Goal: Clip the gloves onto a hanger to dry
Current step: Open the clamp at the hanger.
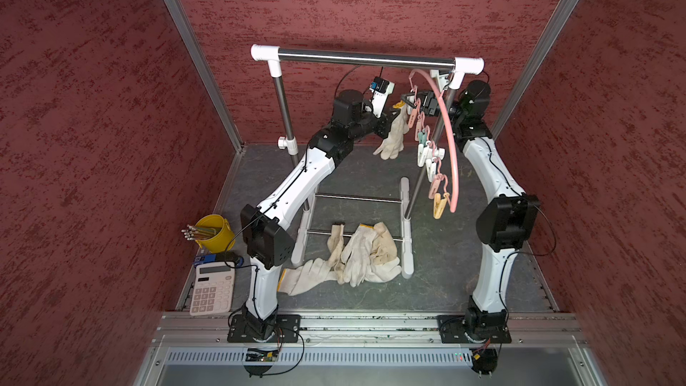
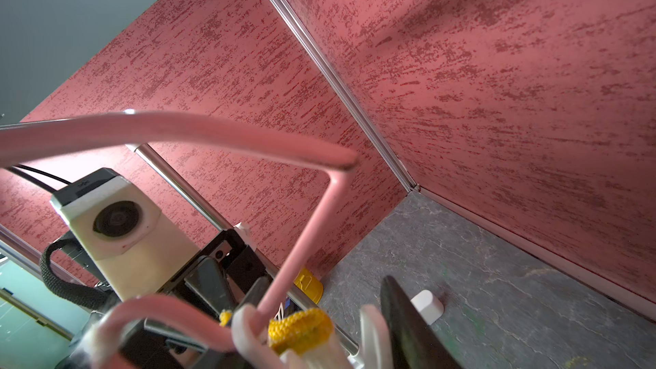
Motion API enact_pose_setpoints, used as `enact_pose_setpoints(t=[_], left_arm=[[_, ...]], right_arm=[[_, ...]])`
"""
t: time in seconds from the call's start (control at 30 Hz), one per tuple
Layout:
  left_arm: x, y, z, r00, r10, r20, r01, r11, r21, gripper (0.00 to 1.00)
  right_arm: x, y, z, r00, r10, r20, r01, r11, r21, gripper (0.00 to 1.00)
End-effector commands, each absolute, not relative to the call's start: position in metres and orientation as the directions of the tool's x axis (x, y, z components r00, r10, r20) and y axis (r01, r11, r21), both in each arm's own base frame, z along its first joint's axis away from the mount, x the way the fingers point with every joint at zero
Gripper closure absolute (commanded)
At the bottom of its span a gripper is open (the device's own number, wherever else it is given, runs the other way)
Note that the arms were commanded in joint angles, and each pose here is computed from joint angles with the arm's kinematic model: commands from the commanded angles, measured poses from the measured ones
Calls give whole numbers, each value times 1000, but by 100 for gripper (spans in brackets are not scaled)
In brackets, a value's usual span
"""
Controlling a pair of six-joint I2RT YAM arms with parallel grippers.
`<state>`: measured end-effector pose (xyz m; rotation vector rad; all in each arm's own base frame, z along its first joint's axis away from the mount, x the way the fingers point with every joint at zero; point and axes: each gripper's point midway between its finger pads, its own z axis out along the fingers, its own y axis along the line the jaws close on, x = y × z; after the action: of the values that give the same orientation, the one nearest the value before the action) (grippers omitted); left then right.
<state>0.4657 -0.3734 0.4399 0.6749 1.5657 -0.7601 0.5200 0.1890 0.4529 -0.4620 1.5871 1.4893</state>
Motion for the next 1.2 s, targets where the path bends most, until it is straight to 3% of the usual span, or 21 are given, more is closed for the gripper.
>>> enact_pose_setpoints(t=[0.0, 0.17, 0.43, 0.63, 0.87, 1.17], left_arm=[[466, -378, 438, -121, 12, -993, 792, 604, -89, 100], [465, -376, 434, -131, 17, -991, 789, 608, -94, 100], [462, -372, 424, -143, 26, -989, 788, 608, -98, 100], [448, -380, 418, -149, 55, -987, 836, 540, -96, 100], [426, -394, 434, -109, 39, -993, 903, 421, -83, 100], [439, -390, 446, -68, 19, -998, 890, 453, -52, 100]], right_arm=[[517, 186, 469, -503, 296, -812, -802, 190, 567, 53], [519, 184, 474, -496, 302, -814, -805, 191, 562, 66], [520, 184, 475, -495, 309, -812, -804, 192, 563, 79], [520, 183, 478, -492, 316, -811, -804, 191, 563, 88], [521, 184, 478, -491, 320, -810, -804, 192, 563, 89], [516, 186, 482, -494, 314, -811, -806, 185, 562, 90]])
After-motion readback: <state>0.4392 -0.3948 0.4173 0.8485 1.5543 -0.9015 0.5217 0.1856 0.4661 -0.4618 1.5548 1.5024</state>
